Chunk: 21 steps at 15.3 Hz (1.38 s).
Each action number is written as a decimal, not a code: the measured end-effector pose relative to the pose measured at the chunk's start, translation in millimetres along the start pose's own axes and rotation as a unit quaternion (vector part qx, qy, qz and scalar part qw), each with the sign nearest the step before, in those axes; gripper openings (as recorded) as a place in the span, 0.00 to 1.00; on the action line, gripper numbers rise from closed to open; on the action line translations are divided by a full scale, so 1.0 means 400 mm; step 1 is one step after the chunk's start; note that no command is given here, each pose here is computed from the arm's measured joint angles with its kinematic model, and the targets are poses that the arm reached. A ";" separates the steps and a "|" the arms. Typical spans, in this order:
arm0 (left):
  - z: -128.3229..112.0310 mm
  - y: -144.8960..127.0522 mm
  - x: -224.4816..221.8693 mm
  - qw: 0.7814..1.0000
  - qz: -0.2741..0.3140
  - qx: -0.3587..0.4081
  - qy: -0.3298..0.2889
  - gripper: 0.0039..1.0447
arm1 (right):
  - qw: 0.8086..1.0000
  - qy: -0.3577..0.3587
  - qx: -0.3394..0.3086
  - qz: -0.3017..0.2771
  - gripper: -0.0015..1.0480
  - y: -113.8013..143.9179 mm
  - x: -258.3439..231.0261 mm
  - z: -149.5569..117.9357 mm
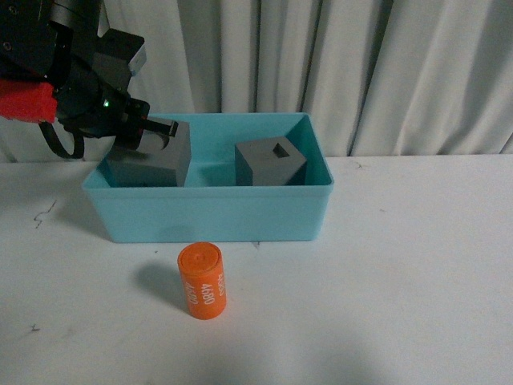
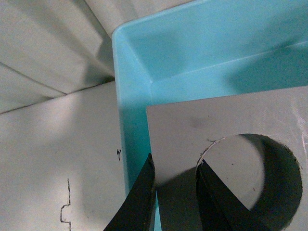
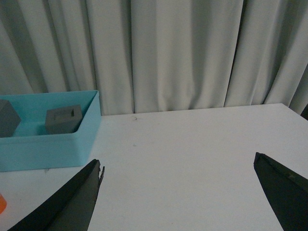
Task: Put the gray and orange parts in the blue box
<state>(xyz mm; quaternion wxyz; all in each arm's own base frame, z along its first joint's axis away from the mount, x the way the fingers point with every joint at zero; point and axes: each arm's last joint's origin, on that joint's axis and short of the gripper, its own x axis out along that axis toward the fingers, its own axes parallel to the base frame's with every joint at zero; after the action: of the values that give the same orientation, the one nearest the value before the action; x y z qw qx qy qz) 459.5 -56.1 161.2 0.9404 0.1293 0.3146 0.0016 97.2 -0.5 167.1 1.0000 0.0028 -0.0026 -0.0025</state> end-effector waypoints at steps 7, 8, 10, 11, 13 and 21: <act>0.005 0.065 -0.174 0.995 -0.067 -0.073 -0.014 0.93 | 1.000 0.000 0.000 0.000 0.94 0.000 0.000 0.000; 0.009 0.089 -0.271 0.989 -0.101 -0.105 -0.034 0.94 | 1.000 0.000 0.000 0.000 0.94 0.000 0.000 0.000; -0.035 0.123 -0.403 0.978 -0.144 -0.148 -0.039 0.94 | 1.000 0.000 0.000 0.000 0.94 0.000 0.000 0.000; -0.087 0.145 -0.469 0.971 -0.157 -0.179 -0.025 0.94 | 1.000 0.000 0.000 0.000 0.94 0.000 0.000 0.000; -0.227 0.164 -0.580 0.960 -0.153 -0.235 0.023 0.94 | 1.000 0.000 0.000 0.000 0.94 0.000 0.000 0.000; -0.508 0.082 -0.758 0.962 -0.058 -0.195 -0.181 0.76 | 1.000 -0.001 0.000 0.000 0.94 0.001 0.000 0.000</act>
<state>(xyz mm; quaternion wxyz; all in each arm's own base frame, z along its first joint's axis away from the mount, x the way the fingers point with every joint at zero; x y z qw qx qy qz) 98.6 -0.9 192.4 0.9870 -0.0773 0.1397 -0.0155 97.1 -0.2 167.2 1.0000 0.0030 -0.0033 -0.0023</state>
